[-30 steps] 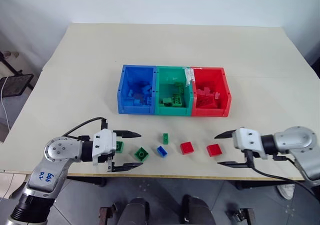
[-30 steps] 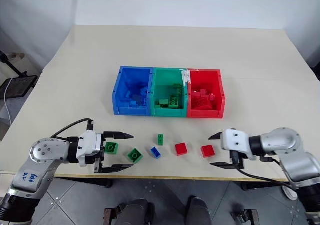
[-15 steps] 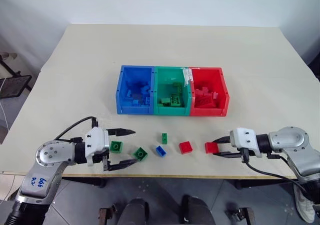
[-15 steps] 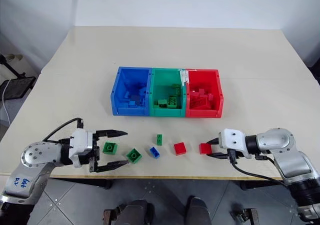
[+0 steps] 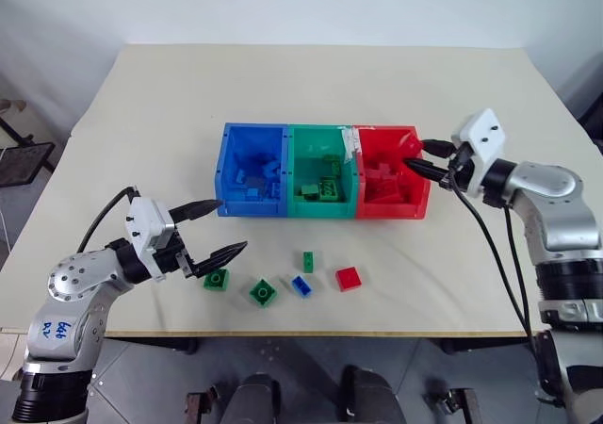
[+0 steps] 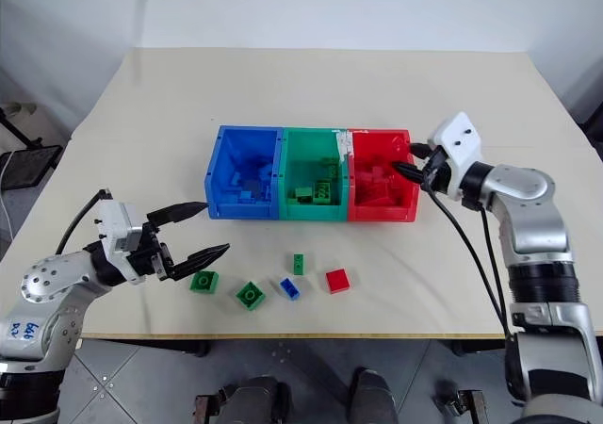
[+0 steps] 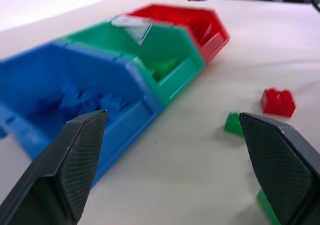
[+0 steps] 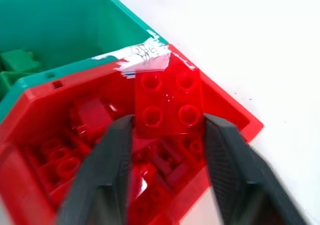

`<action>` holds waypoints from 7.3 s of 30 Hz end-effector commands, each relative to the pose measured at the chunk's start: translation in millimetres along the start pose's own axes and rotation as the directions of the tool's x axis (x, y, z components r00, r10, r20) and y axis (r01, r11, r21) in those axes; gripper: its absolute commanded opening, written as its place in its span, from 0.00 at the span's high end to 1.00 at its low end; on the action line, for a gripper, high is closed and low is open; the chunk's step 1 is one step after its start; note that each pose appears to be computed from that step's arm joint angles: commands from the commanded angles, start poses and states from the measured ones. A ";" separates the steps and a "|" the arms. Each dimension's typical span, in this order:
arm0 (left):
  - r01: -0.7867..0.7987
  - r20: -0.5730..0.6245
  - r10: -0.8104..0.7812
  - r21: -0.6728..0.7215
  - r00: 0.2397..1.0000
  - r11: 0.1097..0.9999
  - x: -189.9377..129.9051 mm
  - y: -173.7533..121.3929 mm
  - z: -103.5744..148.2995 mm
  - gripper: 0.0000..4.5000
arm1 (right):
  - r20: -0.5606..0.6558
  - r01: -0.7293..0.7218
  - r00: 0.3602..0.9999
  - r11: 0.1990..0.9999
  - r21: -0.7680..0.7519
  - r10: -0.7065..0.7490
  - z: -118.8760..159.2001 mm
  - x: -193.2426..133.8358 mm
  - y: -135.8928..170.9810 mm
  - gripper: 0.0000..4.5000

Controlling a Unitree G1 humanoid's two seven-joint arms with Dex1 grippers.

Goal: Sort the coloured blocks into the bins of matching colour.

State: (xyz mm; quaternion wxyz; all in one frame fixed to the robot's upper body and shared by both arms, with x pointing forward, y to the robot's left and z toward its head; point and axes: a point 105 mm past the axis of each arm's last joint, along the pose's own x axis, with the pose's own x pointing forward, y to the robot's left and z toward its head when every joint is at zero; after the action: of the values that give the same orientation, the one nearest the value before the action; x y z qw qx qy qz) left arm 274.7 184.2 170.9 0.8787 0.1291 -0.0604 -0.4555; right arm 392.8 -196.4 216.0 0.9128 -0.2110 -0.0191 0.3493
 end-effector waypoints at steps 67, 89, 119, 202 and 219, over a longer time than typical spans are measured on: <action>-0.049 0.066 0.041 0.133 0.997 0.990 13.8 -11.9 17.8 0.00 | 0.130 0.028 0.991 0.999 -0.024 -0.025 35.2 -13.1 -8.0 0.67; -0.018 -0.005 0.019 0.102 1.000 0.995 -3.0 -5.5 11.8 0.00 | 0.172 -0.299 0.935 0.950 -0.089 0.311 29.1 -24.4 33.4 0.01; 0.187 -0.167 -0.168 0.104 0.972 0.977 -25.4 -24.5 2.0 0.00 | 0.013 -0.638 0.768 0.768 -0.057 0.640 -3.5 -60.1 135.0 0.01; 0.033 -0.208 -0.010 0.108 0.978 0.994 -56.2 22.9 -17.9 0.00 | 0.273 -0.591 0.752 0.797 -0.124 0.600 26.5 -38.5 113.8 0.01; 0.470 -0.247 -0.438 0.090 0.865 0.878 27.5 -54.6 12.7 0.00 | 0.105 -0.533 0.840 0.846 -0.030 0.533 -8.8 -97.0 122.4 0.01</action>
State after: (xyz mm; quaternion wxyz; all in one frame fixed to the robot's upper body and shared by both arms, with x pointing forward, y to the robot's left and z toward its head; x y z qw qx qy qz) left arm 246.7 145.3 167.1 0.7459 0.2443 0.0288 -0.6190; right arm 247.5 -178.9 158.5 0.7755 -0.1768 0.0032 0.6061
